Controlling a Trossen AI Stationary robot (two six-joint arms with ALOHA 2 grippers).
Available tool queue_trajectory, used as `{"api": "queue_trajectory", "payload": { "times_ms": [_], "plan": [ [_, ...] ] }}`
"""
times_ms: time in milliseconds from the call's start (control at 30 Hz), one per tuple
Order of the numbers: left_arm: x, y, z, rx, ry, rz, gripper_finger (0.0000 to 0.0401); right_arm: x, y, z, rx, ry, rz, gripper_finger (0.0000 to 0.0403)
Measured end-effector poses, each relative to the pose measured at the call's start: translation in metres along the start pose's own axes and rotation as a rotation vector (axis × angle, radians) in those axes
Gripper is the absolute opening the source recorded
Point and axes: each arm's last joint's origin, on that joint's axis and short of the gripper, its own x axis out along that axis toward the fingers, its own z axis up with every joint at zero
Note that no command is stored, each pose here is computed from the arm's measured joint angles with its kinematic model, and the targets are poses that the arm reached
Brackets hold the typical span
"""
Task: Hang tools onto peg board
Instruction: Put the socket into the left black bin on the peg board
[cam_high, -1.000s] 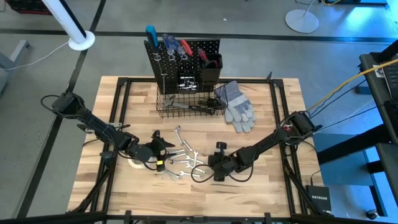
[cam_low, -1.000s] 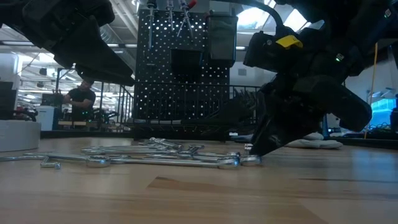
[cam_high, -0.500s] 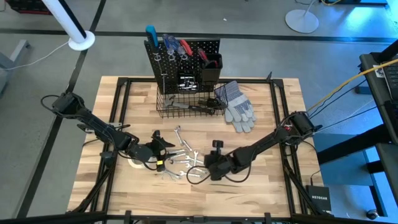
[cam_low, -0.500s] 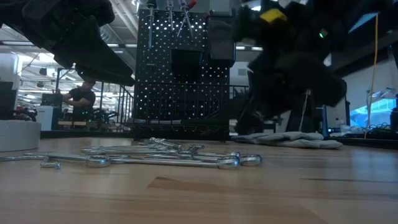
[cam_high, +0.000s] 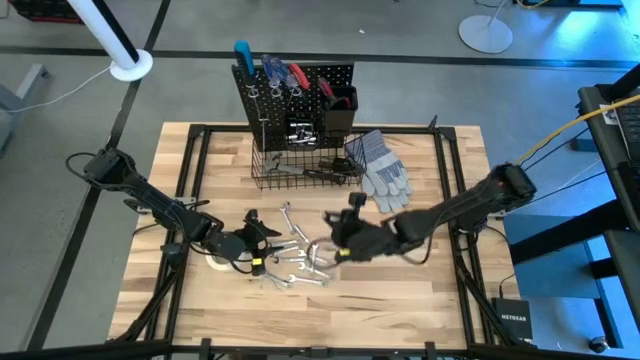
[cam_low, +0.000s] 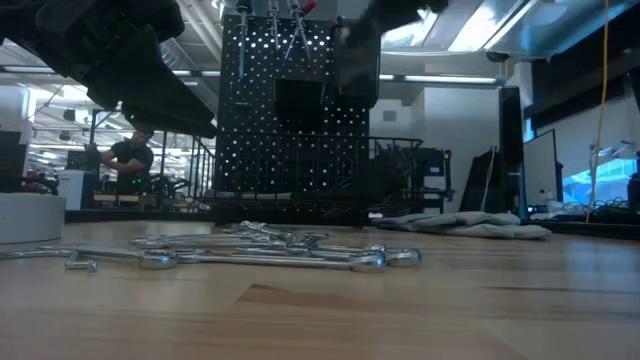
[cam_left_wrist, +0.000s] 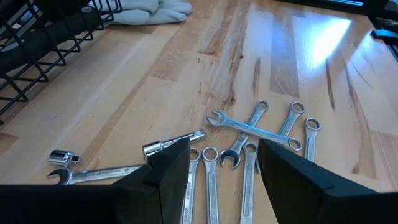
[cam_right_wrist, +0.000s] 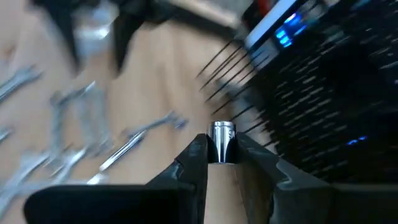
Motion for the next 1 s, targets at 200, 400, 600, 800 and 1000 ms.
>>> {"api": "queue_trajectory", "payload": {
  "times_ms": [200, 400, 600, 800, 1000],
  "plan": [
    [0.000, 0.000, 0.000, -0.001, -0.003, 0.003, 0.0182, 0.013, -0.050, 0.024, 0.074, -0.158, -0.136, 0.0071],
    [0.000, 0.000, 0.000, -0.001, -0.004, 0.004, 0.0182, 0.050, -0.099, 0.029, 0.170, -0.272, -0.240, 0.0072],
    [0.000, 0.000, 0.000, 0.005, -0.003, 0.005, 0.0182, 0.075, -0.142, 0.022, 0.281, -0.348, -0.267, 0.0072],
    [0.000, 0.000, 0.000, 0.006, -0.004, 0.006, 0.0182, 0.103, -0.157, 0.004, 0.310, -0.316, -0.238, 0.0072],
    [0.000, 0.000, 0.000, 0.008, -0.001, 0.008, 0.0182, 0.112, -0.159, -0.001, 0.322, -0.309, -0.251, 0.0079]
  ]
}}
